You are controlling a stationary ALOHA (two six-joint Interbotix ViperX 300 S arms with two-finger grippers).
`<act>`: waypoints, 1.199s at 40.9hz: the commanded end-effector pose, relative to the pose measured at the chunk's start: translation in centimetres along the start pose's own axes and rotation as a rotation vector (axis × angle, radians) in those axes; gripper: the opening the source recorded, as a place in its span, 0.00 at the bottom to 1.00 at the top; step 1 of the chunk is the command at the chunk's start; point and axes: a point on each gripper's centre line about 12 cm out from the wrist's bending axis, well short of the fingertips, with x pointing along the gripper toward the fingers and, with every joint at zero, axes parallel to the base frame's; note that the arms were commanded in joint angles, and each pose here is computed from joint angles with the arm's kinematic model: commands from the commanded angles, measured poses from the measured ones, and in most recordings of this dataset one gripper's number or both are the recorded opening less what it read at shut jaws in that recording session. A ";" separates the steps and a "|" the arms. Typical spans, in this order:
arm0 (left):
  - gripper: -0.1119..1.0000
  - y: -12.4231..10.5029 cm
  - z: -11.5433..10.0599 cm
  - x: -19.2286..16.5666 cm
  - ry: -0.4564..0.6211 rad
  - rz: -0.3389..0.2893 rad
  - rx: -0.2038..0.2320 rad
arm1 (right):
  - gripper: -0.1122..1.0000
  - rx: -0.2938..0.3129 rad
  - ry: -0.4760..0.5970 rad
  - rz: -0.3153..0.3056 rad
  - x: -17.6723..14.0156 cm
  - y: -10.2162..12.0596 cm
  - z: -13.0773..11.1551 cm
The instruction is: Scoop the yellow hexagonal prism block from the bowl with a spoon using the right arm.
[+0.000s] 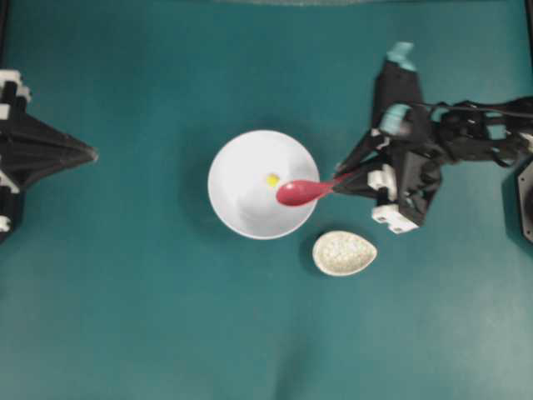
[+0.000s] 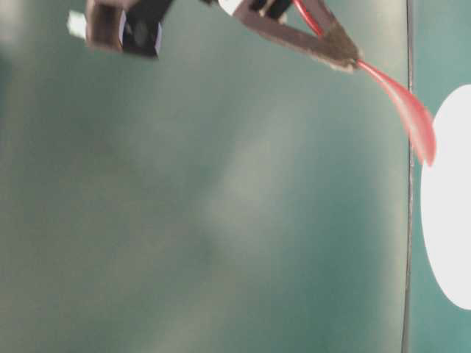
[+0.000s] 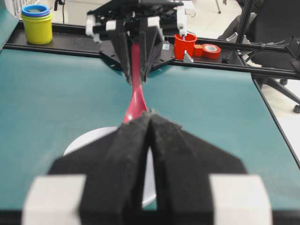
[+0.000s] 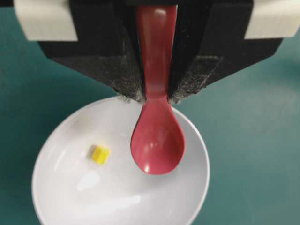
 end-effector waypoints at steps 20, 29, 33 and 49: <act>0.09 -0.2 1.2 0.2 -0.035 -0.007 0.000 | 0.31 0.049 0.199 -0.014 3.2 -0.7 3.7; 0.09 -0.2 1.2 0.2 -0.035 -0.007 0.000 | 0.31 0.109 0.286 -0.104 3.6 -1.5 3.7; 0.09 -0.2 1.2 0.2 -0.035 -0.007 0.001 | 0.31 0.104 0.315 -0.137 3.7 -1.7 3.6; 0.09 -0.2 1.2 0.2 -0.036 -0.007 0.001 | 0.31 0.077 0.340 -0.138 4.6 -1.1 3.6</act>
